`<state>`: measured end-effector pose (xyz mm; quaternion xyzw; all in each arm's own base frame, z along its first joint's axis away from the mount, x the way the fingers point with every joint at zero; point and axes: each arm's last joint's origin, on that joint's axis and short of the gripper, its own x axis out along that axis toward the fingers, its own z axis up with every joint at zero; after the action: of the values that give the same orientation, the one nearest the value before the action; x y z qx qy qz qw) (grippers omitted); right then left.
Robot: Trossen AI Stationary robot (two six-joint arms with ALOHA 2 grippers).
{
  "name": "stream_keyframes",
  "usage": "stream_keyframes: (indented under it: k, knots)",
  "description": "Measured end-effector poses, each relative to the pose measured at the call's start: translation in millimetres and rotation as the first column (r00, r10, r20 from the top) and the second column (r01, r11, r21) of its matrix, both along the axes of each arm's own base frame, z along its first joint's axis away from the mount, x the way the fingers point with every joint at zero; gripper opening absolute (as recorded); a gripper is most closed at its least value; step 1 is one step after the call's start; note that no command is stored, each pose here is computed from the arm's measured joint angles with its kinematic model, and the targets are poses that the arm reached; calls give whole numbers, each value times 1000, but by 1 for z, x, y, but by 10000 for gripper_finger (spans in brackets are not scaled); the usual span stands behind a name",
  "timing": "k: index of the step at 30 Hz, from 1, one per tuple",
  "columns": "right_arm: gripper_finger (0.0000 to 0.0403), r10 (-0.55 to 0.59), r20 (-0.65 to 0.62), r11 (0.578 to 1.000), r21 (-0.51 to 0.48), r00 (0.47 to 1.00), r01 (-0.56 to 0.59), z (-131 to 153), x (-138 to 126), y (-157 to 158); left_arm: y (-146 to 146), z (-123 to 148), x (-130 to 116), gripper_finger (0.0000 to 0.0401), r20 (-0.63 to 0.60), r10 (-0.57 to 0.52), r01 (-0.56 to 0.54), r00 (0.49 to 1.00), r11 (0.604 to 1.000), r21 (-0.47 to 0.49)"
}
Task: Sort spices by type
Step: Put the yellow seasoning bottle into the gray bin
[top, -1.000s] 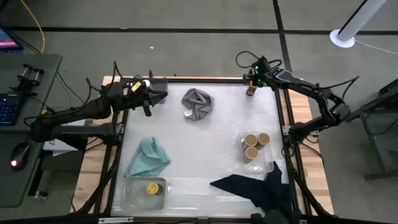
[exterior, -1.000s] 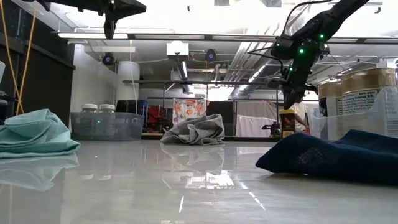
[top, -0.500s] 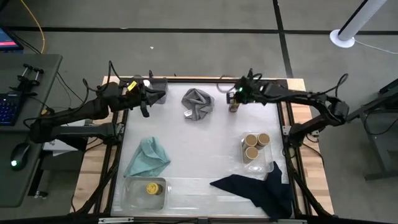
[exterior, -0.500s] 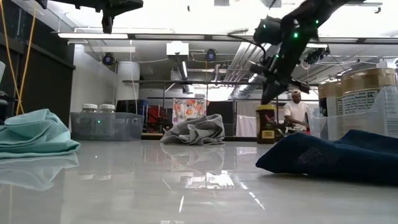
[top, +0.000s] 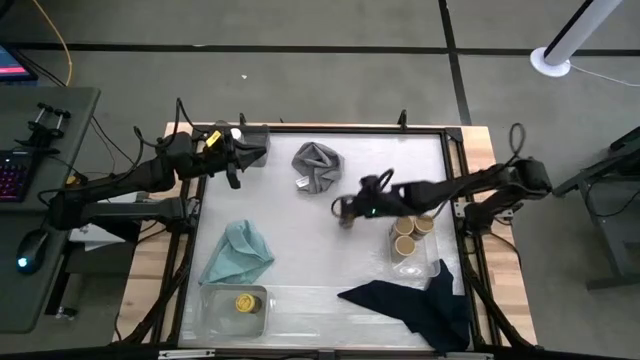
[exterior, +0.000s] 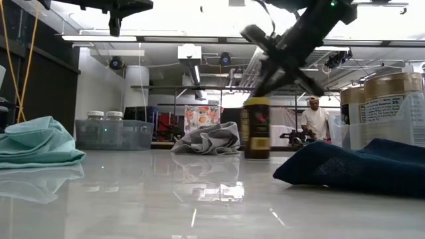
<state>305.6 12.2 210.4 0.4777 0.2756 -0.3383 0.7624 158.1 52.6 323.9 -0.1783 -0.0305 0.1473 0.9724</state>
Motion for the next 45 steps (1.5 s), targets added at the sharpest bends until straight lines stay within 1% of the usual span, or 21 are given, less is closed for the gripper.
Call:
stream_keyframes:
  k: [4,7,9,12,14,16,18,20,22,25,27,29,32,34,36,37,38,40,42,43,45]
  knots:
    - [0,57,155,998,6,986,-58,-17,28,26,-2,0,1,10,16,-36,37,999,998,-49]
    - [0,91,293,995,-1,952,-95,-30,50,38,-7,0,2,10,28,-88,90,996,993,-78]
    - [0,131,335,991,-27,933,-130,-36,65,44,-10,1,3,10,38,-114,117,993,988,-99]
    - [0,226,350,974,-96,909,-205,-37,89,51,-18,1,5,10,53,-158,164,986,977,-137]
    - [0,308,345,950,-154,886,-270,-32,105,55,-24,2,8,10,80,-190,200,979,967,-157]
    - [0,401,335,913,-223,852,-342,-23,116,60,-31,4,13,10,114,-215,232,970,959,-164]
    - [0,471,338,873,-311,814,-376,-5,123,64,-40,6,19,10,152,-227,251,962,955,-161]
    - [0,521,337,836,-387,784,-389,18,123,65,-49,6,26,10,165,-239,266,957,950,-164]
    - [0,569,306,794,-447,763,-413,38,118,65,-60,4,31,10,182,-251,285,951,940,-189]
    - [0,622,215,729,-510,753,-457,59,102,64,-78,-1,40,11,180,-271,310,946,920,-239]
    - [0,631,157,703,-530,759,-474,76,86,63,-92,-5,47,17,150,-307,337,940,905,-258]
    - [0,623,96,686,-544,777,-483,94,67,62,-107,-5,56,29,125,-347,368,929,894,-256]
    - [0,576,-2,677,-559,818,-478,114,35,62,-122,0,71,61,63,-403,407,913,887,-218]
    - [0,526,-28,695,-561,850,-449,127,14,62,-126,5,83,91,-22,-444,433,896,883,-183]
    - [0,475,-29,726,-551,879,-411,139,-8,63,-129,15,95,125,-131,-484,467,865,873,-143]
    - [0,445,-24,744,-545,895,-385,143,-17,63,-128,20,99,143,-207,-497,481,843,868,-124]
    - [0,417,-18,761,-539,909,-360,146,-25,64,-129,23,103,162,-304,-503,496,809,862,-107]
    - [0,365,-15,785,-532,931,-317,151,-40,66,-128,29,109,198,-484,-488,526,727,848,-65]
    - [0,321,5,803,-531,947,-270,155,-51,69,-127,28,112,231,-645,-446,554,620,831,-42]
    - [0,307,15,811,-528,952,-253,156,-56,71,-127,26,114,247,-701,-423,569,574,822,-31]
    - [0,289,24,822,-518,957,-235,156,-62,76,-126,18,120,273,-769,-394,593,504,805,-24]
